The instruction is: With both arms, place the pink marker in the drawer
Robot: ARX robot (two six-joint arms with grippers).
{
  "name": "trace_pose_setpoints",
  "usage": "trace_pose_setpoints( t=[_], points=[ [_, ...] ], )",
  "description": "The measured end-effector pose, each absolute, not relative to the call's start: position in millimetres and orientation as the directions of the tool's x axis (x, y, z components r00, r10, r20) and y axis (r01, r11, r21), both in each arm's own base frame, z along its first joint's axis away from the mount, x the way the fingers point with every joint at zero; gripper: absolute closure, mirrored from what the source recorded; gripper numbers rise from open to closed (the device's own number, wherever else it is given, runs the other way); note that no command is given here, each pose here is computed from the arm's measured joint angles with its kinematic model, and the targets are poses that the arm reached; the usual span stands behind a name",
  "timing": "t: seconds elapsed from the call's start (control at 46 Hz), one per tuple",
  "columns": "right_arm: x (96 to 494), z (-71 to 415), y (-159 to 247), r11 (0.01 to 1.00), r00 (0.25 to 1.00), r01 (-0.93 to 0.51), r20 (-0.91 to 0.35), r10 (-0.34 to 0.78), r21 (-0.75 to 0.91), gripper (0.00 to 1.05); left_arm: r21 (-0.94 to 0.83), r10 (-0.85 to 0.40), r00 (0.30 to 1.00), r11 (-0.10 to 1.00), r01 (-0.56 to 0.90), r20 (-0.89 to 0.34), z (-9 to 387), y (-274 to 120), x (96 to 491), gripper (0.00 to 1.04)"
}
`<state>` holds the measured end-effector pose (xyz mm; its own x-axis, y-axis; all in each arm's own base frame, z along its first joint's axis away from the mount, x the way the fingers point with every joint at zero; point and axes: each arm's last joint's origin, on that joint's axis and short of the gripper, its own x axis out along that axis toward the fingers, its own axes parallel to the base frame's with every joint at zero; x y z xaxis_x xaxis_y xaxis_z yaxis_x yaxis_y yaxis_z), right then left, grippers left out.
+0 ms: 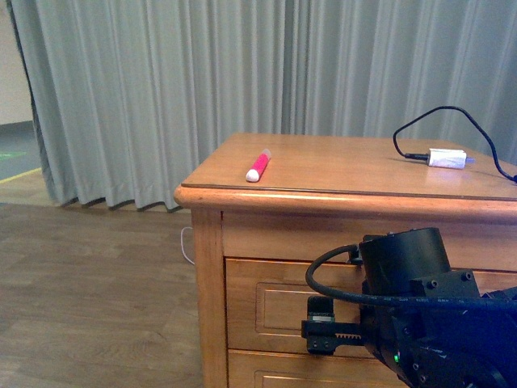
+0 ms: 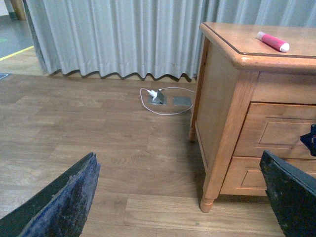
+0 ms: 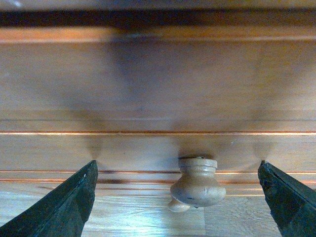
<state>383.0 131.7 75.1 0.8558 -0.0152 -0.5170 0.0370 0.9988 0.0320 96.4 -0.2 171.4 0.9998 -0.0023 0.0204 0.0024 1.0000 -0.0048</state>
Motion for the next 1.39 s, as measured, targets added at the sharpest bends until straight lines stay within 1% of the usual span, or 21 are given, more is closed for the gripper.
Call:
trace_pose_setpoints(
  t=[0.043, 0.065, 0.109, 0.195, 0.239, 0.282, 0.391, 0.456, 0.478, 0.977, 1.151, 1.281, 1.39],
  points=[
    [383.1, 74.5, 131.3, 0.999, 0.854, 0.038, -0.519, -0.017, 0.031, 0.09, -0.005, -0.002, 1.000, 1.000, 0.002, 0.020, 171.4, -0.2, 96.4, 0.06],
    [383.4, 73.8, 131.0, 0.999, 0.852, 0.039, -0.522, -0.018, 0.029, 0.11, -0.005, -0.002, 1.000, 1.000, 0.002, 0.020, 171.4, -0.2, 96.4, 0.06],
    [384.0, 73.1, 130.0, 0.999, 0.850, 0.041, -0.527, -0.021, 0.027, 0.19, -0.005, -0.002, 1.000, 1.000, 0.002, 0.020, 171.4, -0.2, 96.4, 0.06],
    [384.5, 72.4, 128.7, 0.999, 0.848, 0.044, -0.530, -0.023, 0.027, 0.30, -0.005, -0.002, 1.000, 1.000, 0.002, 0.020, 171.4, -0.2, 96.4, 0.06],
    [384.8, 72.2, 127.9, 0.999, 0.847, 0.045, -0.531, -0.023, 0.027, 0.37, -0.005, -0.002, 1.000, 1.000, 0.002, 0.020, 171.4, -0.2, 96.4, 0.06],
    [385.0, 72.2, 127.5, 0.999, 0.847, 0.045, -0.531, -0.023, 0.028, 0.48, -0.004, -0.002, 1.000, 1.000, 0.002, 0.020, 171.4, -0.2, 96.4, 0.06],
    [385.1, 72.2, 127.3, 0.999, 0.847, 0.043, -0.531, -0.020, 0.030, 0.65, -0.005, -0.002, 1.000, 1.000, 0.002, 0.020, 171.4, -0.2, 96.4, 0.06],
    [385.4, 72.0, 125.8, 0.999, 0.845, 0.042, -0.534, -0.022, 0.026, 0.79, -0.005, -0.002, 1.000, 1.000, 0.002, 0.020, 171.4, -0.2, 96.4, 0.06],
    [385.4, 71.8, 125.4, 0.999, 0.844, 0.042, -0.536, -0.023, 0.025, 0.80, -0.005, -0.002, 1.000, 1.000, 0.002, 0.020, 171.4, -0.2, 96.4, 0.06],
    [379.0, 78.5, 121.0, 0.999, 0.812, 0.027, -0.584, -0.001, 0.037, 0.82, -0.005, -0.002, 1.000, 1.000, 0.002, 0.020, 171.4, -0.2, 96.4, 0.06],
    [353.4, 82.6, 114.4, 0.999, 0.772, 0.029, -0.636, -0.002, 0.031, 0.82, -0.005, -0.002, 1.000, 1.000, 0.002, 0.020, 171.4, -0.2, 96.4, 0.06],
    [338.4, 86.4, 110.5, 0.999, 0.744, 0.017, -0.667, 0.015, 0.041, 0.82, -0.005, -0.002, 1.000, 1.000, 0.002, 0.020, 171.4, -0.2, 96.4, 0.06],
    [317.6, 89.0, 106.0, 0.999, 0.720, -0.003, -0.693, 0.040, 0.054, 0.82, -0.005, -0.002, 1.000, 1.000, 0.002, 0.020, 171.4, -0.2, 96.4, 0.06]
  ],
)
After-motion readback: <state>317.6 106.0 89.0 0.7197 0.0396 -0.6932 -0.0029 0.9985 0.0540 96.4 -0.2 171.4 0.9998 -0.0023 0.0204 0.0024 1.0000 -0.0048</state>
